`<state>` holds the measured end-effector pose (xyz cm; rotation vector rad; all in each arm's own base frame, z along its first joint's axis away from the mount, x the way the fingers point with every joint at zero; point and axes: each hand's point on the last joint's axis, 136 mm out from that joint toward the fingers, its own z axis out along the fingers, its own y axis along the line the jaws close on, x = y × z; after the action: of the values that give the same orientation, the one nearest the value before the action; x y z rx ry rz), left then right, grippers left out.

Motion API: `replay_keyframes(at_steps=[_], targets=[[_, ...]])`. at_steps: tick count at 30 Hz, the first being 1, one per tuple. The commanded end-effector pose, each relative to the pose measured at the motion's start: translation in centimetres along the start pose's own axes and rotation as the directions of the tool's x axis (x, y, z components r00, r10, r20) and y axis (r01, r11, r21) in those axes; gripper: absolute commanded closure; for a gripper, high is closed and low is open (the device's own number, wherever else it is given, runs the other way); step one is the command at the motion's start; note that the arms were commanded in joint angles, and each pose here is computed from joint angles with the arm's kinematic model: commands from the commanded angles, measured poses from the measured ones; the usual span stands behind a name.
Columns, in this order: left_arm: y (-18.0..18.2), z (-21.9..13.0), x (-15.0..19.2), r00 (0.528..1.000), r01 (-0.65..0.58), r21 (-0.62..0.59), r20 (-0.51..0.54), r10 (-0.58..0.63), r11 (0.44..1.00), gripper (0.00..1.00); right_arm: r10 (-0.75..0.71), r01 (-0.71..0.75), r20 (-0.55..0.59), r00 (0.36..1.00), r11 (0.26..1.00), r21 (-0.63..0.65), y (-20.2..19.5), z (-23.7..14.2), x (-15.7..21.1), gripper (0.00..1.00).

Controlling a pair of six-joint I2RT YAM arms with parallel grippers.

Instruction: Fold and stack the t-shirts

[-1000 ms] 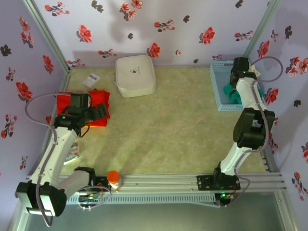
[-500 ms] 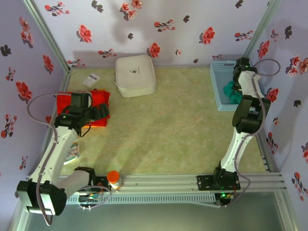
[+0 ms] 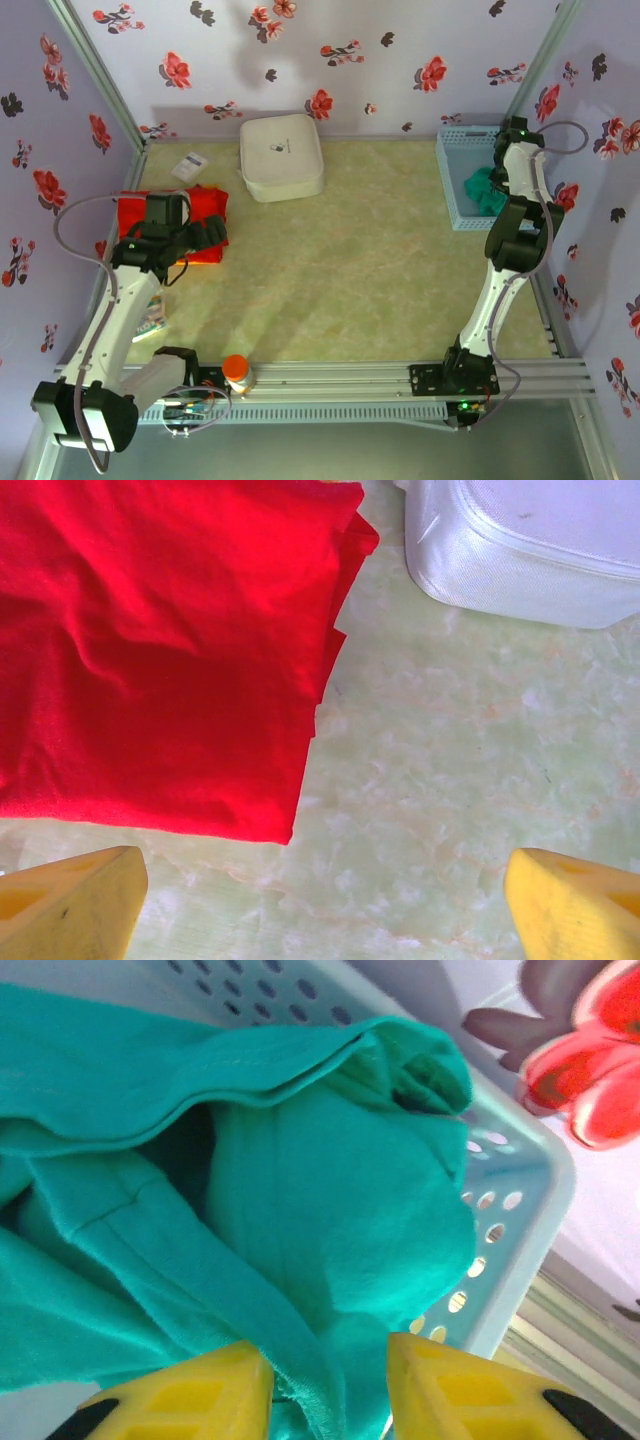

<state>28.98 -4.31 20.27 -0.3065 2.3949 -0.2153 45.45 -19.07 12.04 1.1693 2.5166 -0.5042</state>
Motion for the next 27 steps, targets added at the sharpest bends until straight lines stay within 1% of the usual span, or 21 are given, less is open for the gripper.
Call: replay_keyframes(at_steps=[1, 3, 5, 8, 9, 12, 16, 18, 21, 24, 27], targets=[[-0.2, -0.3, 0.8, 1.0, 0.005, 0.017, -0.016, -0.004, 1.0, 0.08, -0.021, 0.021, -0.034, 0.999, 1.0, -0.012, 0.1, 0.0, 0.6, 0.74], [-0.2, -0.2, 0.9, 1.0, 0.005, 0.017, -0.017, -0.005, 1.0, 0.08, -0.02, 0.019, -0.035, 0.999, 1.0, -0.016, 0.1, 0.0, 0.7, 0.84], [-0.2, -0.2, 0.9, 1.0, 0.006, 0.017, -0.018, -0.005, 1.0, 0.08, -0.022, 0.021, -0.04, 0.999, 0.999, -0.029, 0.3, -0.1, 0.7, 1.0], [-0.3, -0.2, 0.7, 1.0, 0.007, 0.021, -0.015, -0.006, 1.0, 0.08, -0.014, 0.013, -0.033, 0.999, 0.999, -0.052, 0.3, -0.8, 0.8, 1.0], [-0.3, -0.1, 0.7, 1.0, 0.009, 0.023, -0.014, -0.009, 1.0, 0.08, -0.009, 0.006, -0.034, 0.999, 0.997, -0.077, 0.5, -1.2, 0.9, 1.0], [-0.6, 0.1, 0.7, 1.0, 0.022, 0.038, -0.017, -0.022, 0.999, 0.08, 0.003, -0.001, 0.014, 1.0, 0.989, -0.15, 0.5, -3.6, 1.2, 1.0], [-1.5, 0.4, 0.6, 0.998, 0.047, 0.076, -0.034, -0.044, 0.996, 0.08, 0.009, 0.021, 0.159, 0.987, 0.982, -0.188, -0.1, -8.4, 1.1, 1.0], [-1.9, 0.6, 0.5, 0.998, 0.05, 0.095, -0.041, -0.046, 0.994, 0.08, -0.01, 0.054, 0.242, 0.97, 0.983, -0.176, -0.5, -10.6, 1.7, 1.0], [-2.5, 0.7, 0.1, 0.998, 0.051, 0.113, -0.044, -0.046, 0.992, 0.08, -0.025, 0.103, 0.397, 0.917, 0.979, -0.178, -1.4, -15.1, 2.6, 1.0], [-2.8, 0.8, -0.7, 0.999, 0.045, 0.121, -0.033, -0.041, 0.992, 0.08, -0.005, 0.154, 0.53, 0.848, 0.959, -0.237, -1.8, -19.3, 3.8, 1.0], [-3.0, 1.0, -1.0, 0.999, 0.046, 0.125, -0.03, -0.042, 0.991, 0.08, 0.059, 0.19, 0.625, 0.779, 0.927, -0.324, -2.5, -23.3, 4.9, 1.0]])
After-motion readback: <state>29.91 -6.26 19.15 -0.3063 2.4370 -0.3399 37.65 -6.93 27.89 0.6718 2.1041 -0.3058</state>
